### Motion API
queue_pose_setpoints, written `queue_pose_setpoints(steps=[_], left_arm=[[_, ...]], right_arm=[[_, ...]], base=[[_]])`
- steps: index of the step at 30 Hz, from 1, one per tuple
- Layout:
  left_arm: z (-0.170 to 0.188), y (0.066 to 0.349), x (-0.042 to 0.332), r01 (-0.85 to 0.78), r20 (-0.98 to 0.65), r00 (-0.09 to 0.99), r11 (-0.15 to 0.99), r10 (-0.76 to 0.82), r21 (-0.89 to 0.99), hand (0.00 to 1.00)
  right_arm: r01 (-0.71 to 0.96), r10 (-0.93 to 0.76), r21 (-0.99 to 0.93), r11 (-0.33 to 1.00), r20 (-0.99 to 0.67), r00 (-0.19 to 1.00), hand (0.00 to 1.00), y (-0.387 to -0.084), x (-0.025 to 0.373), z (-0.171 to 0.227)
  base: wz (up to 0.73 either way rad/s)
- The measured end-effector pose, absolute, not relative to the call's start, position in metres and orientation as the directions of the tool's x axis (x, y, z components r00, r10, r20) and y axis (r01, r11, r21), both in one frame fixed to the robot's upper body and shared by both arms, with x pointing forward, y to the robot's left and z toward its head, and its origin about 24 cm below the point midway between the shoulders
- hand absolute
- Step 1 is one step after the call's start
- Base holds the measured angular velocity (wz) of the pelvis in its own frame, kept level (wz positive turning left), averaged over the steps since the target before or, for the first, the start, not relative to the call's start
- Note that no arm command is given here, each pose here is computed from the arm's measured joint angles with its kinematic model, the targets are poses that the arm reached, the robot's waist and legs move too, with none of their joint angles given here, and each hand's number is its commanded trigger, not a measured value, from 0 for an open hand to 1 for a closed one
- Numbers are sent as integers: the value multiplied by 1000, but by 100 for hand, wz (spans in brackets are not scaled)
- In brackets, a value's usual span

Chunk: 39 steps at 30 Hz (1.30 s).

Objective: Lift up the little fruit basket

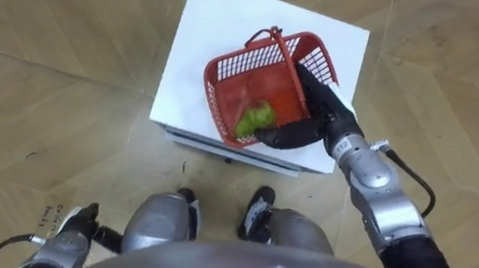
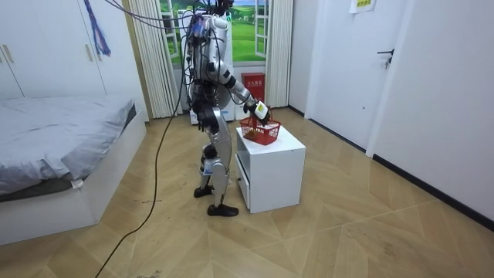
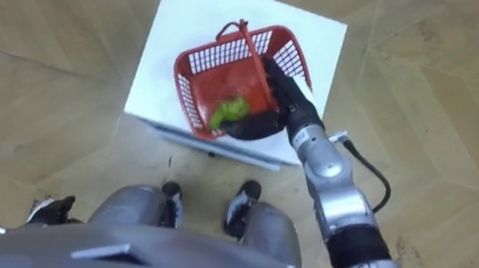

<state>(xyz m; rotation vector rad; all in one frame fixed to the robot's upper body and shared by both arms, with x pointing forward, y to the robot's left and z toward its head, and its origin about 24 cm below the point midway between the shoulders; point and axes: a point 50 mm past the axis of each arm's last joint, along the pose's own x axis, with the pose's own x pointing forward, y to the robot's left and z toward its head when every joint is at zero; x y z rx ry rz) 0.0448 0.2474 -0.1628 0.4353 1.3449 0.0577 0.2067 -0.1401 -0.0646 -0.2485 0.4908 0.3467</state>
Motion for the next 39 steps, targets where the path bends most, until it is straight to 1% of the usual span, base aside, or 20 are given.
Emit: queue_pose_setpoints(steps=[5, 9, 16, 23, 26, 28, 32, 35, 37, 39], left_arm=[[-162, 246, 50, 201, -923, 261, 919, 284, 339, 0], [-161, 247, 52, 169, -918, 269, 924, 290, 342, 0], [-161, 245, 53, 106, -915, 279, 937, 292, 332, 0], [-161, 246, 49, 89, -917, 272, 941, 292, 326, 0], [-162, 246, 46, 75, -919, 265, 944, 293, 322, 0], [-160, 250, 47, 30, -913, 268, 944, 308, 328, 0], [-160, 253, 45, 1, -909, 263, 942, 324, 337, 0], [-159, 255, 38, -12, -909, 252, 940, 333, 341, 0], [-159, 257, 33, -28, -904, 246, 935, 350, 355, 0], [-159, 257, 28, -25, -902, 233, 930, 363, 367, 0]], right_arm=[[-373, 257, -170, 912, -473, 843, 0, -142, 204, -59], [-347, 231, -179, 921, -468, 853, 0, -151, 195, -58], [-280, 181, -235, 931, -369, 912, 0, -165, 196, -33], [-254, 153, -259, 932, -353, 923, 0, -172, 197, -29], [-202, 91, -254, 946, -390, 916, 0, -184, 187, -38], [-153, 22, -261, 953, -446, 895, 0, -200, 176, -50], [-97, -64, -273, 957, -526, 848, 0, -218, 156, -67], [-94, -107, -285, 954, -615, 781, 0, -227, 138, -88], [-75, -156, -289, 954, -697, 700, 0, -237, 118, -105], [-68, -182, -299, 952, -730, 658, 0, -243, 108, -112]], base=[[-16], [-9], [-15], [-6], [0], [3], [-3], [-4], [0], [3]])
